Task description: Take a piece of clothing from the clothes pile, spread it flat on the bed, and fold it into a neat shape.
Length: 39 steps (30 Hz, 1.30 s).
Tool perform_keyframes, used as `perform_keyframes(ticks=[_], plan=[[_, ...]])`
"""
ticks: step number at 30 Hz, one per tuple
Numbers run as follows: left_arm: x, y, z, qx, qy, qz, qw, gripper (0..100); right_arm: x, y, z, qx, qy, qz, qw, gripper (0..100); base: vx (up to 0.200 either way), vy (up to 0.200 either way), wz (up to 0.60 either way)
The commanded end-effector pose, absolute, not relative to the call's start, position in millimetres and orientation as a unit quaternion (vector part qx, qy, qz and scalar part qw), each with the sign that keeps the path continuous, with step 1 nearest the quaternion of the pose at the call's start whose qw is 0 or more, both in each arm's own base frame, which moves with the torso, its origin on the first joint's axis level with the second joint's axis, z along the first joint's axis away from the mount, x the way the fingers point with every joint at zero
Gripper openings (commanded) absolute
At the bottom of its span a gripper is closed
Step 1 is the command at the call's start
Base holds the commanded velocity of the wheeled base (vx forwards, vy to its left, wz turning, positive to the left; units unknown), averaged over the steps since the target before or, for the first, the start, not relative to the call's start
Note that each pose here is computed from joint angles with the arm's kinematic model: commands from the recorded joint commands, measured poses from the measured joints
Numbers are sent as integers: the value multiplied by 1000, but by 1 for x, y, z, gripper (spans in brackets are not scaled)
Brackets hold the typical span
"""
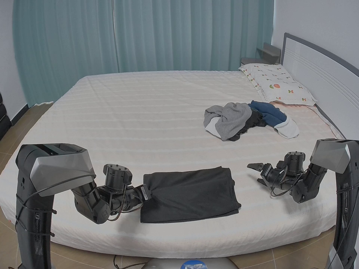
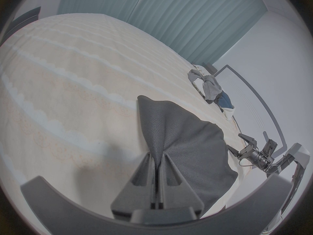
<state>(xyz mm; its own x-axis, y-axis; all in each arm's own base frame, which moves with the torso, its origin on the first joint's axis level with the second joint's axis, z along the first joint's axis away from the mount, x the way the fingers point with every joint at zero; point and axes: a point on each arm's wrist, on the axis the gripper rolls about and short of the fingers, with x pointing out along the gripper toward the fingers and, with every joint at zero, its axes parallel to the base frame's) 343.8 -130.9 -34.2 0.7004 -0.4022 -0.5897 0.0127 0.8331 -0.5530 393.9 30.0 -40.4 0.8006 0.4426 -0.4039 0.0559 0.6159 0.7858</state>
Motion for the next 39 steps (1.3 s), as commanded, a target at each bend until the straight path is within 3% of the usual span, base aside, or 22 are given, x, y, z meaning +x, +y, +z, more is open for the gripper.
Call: perform_keyframes(ticks=[1, 39], plan=[[344, -128, -32, -267, 365, -114, 884, 0, 394, 30, -39, 423, 293, 115, 850, 100, 0, 200, 0], [342, -111, -30, -281, 367, -87, 882, 0, 378, 54, -31, 413, 299, 142, 849, 100, 0, 200, 0]])
